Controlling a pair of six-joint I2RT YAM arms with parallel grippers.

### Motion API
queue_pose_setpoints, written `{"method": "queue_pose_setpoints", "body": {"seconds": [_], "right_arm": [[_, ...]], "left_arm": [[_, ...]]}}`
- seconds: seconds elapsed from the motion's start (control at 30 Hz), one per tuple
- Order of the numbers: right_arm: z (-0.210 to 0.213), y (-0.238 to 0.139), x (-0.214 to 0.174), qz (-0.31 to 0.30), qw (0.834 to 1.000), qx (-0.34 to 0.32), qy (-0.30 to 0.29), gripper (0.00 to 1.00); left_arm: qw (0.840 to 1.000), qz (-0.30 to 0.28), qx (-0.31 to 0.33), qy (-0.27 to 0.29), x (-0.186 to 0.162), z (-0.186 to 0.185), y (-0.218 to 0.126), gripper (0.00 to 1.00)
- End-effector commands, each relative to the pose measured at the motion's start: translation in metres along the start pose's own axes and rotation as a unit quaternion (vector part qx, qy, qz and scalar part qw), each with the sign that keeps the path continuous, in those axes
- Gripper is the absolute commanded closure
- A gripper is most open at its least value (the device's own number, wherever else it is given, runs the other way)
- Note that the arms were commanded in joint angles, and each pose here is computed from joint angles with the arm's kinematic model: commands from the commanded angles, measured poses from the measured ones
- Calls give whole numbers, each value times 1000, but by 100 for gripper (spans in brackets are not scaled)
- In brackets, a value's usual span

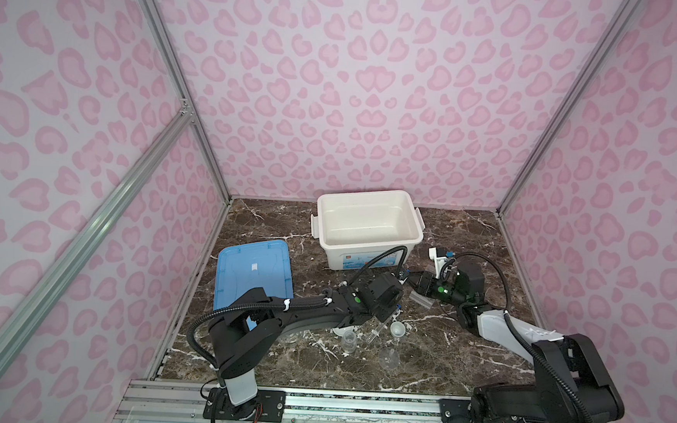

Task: Organize the chemistry lab equipment
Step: 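Open the left gripper while the right gripper lifts the tube away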

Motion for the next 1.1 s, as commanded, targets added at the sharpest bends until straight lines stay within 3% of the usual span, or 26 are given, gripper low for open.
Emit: {"method": "queue_pose_setpoints", "body": {"seconds": [0.0,0.6,0.93,1.07], "right_arm": [[2,-1,3,-11,1000,3,-16,73],[3,-3,3,-20,999,0,-28,82],[3,-5,2,-23,999,-7,-32,84],[3,-6,2,-20,999,-16,-38,84]], "left_arm": [[1000,-5,-13,3,2,-3,2,89],[1000,-2,-24,3,2,-7,3,88],[1000,-5,-17,-6,4,-6,3,80],[1000,-9,-6,-8,6,-5,2,57]]}}
Point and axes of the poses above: each gripper's point midway between its finger pads, its own y axis out along the fingers, its own z axis along the line the jaws close on, x = y × z, the point moved 9 cm from there along -y, back along the fingers, and after that the axes turned 13 degrees about -y, right-handed, at the moved point
